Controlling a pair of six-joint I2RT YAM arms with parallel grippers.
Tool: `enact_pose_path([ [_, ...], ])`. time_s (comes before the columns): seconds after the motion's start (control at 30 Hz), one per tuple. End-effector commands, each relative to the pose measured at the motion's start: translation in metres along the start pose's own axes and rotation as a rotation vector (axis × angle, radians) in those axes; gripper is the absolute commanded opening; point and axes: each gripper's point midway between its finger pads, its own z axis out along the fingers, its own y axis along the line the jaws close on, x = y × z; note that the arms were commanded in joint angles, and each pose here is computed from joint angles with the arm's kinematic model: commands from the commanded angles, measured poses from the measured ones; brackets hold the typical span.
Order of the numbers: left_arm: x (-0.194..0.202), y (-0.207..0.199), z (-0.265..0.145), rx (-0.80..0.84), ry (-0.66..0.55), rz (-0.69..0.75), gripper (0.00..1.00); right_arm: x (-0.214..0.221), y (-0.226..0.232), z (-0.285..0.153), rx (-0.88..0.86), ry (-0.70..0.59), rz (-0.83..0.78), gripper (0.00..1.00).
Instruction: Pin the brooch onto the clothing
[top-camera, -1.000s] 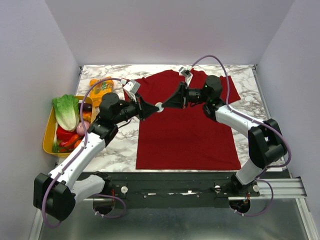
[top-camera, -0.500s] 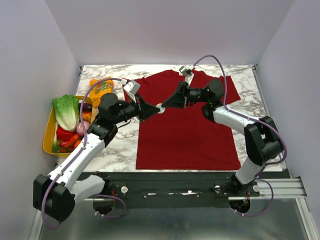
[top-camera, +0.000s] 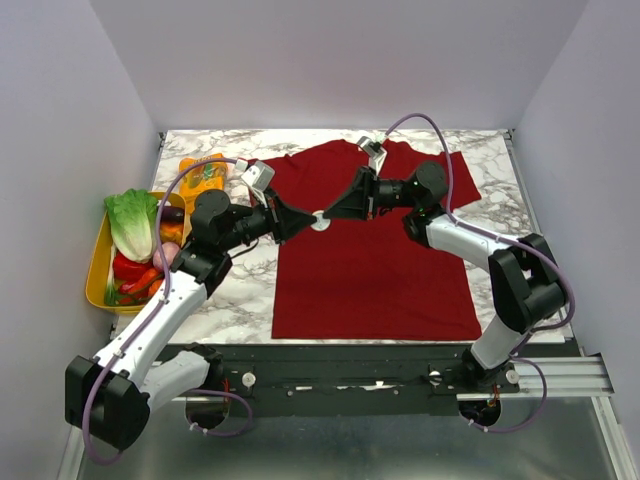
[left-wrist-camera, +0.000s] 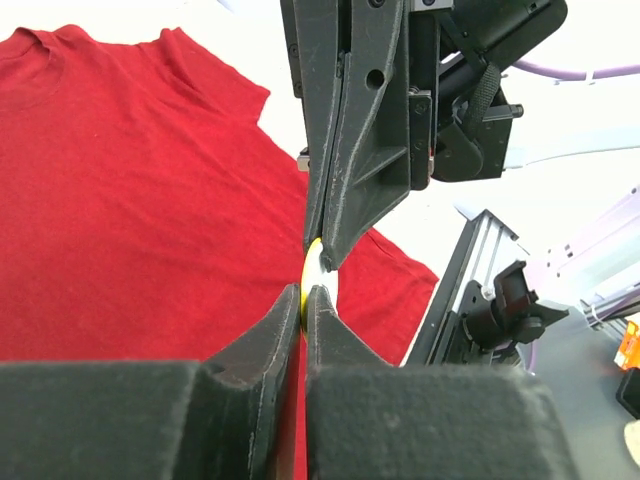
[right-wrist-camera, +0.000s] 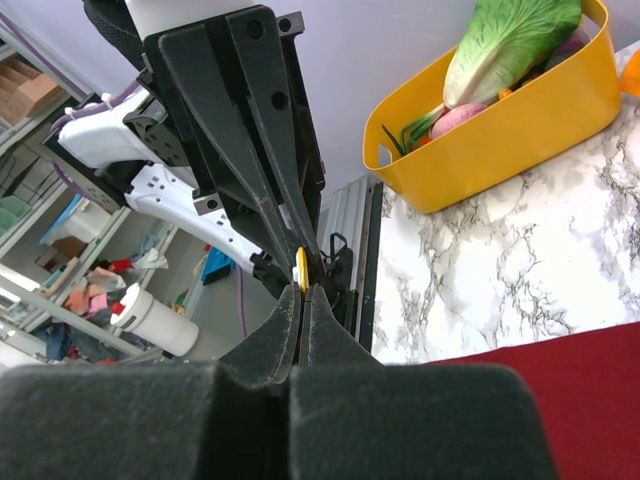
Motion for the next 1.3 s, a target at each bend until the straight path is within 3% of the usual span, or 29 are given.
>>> enact_pose_path([
  [0.0, -0.005, -0.012, 0.001, 0.073, -0.011, 0.017, 0.03, -0.005, 0.008, -0.001, 0.01, -0.012, -0.035, 0.01],
  [0.1, -0.005, -0.012, 0.0, 0.066, -0.011, 0.023, 0.05, -0.007, 0.005, -0.002, 0.042, -0.021, -0.038, 0.01],
  [0.13, -0.004, -0.01, -0.001, 0.057, -0.007, 0.028, 0.09, -0.006, 0.004, -0.003, 0.051, -0.019, -0.038, 0.0],
  [0.17, -0.003, -0.009, -0.002, 0.051, -0.006, 0.03, 0.21, -0.008, 0.004, -0.003, 0.057, -0.024, -0.04, 0.0],
  [0.27, 0.001, -0.006, -0.003, 0.04, 0.0, 0.027, 0.26, -0.01, 0.004, -0.005, 0.075, -0.029, -0.045, 0.0],
  [0.47, 0.004, -0.007, -0.002, 0.057, 0.006, 0.016, 0.16, -0.012, 0.006, -0.006, 0.088, -0.032, -0.057, 0.01],
  [0.67, 0.005, -0.005, 0.0, 0.051, 0.012, 0.017, 0.22, -0.016, 0.009, -0.007, 0.108, -0.048, -0.074, 0.0],
  [0.73, 0.006, -0.004, 0.0, 0.053, 0.018, 0.011, 0.14, -0.018, 0.01, -0.009, 0.124, -0.064, -0.088, 0.0],
  [0.77, 0.005, -0.005, 0.001, 0.056, 0.019, 0.009, 0.02, -0.018, 0.01, -0.009, 0.126, -0.059, -0.085, 0.0],
  [0.93, 0.005, -0.005, 0.0, 0.049, 0.029, 0.008, 0.0, -0.017, 0.006, -0.008, 0.132, -0.012, -0.109, 0.02],
  [0.97, 0.003, -0.005, 0.0, 0.051, 0.029, 0.015, 0.0, -0.014, 0.005, -0.009, 0.139, 0.002, -0.094, 0.16],
  [1.03, 0.003, -0.005, 0.001, 0.05, 0.038, 0.012, 0.0, -0.012, 0.005, -0.01, 0.146, 0.02, -0.102, 0.31],
  [1.07, 0.002, -0.006, 0.001, 0.053, 0.039, 0.014, 0.0, -0.012, 0.005, -0.01, 0.15, 0.024, -0.108, 0.44],
  [1.17, 0.0, -0.007, 0.002, 0.058, 0.04, 0.018, 0.0, -0.01, 0.002, -0.012, 0.173, 0.038, -0.121, 0.53],
  [1.27, -0.002, -0.007, 0.004, 0.06, 0.04, 0.017, 0.0, -0.009, -0.001, -0.012, 0.187, 0.048, -0.122, 0.54],
])
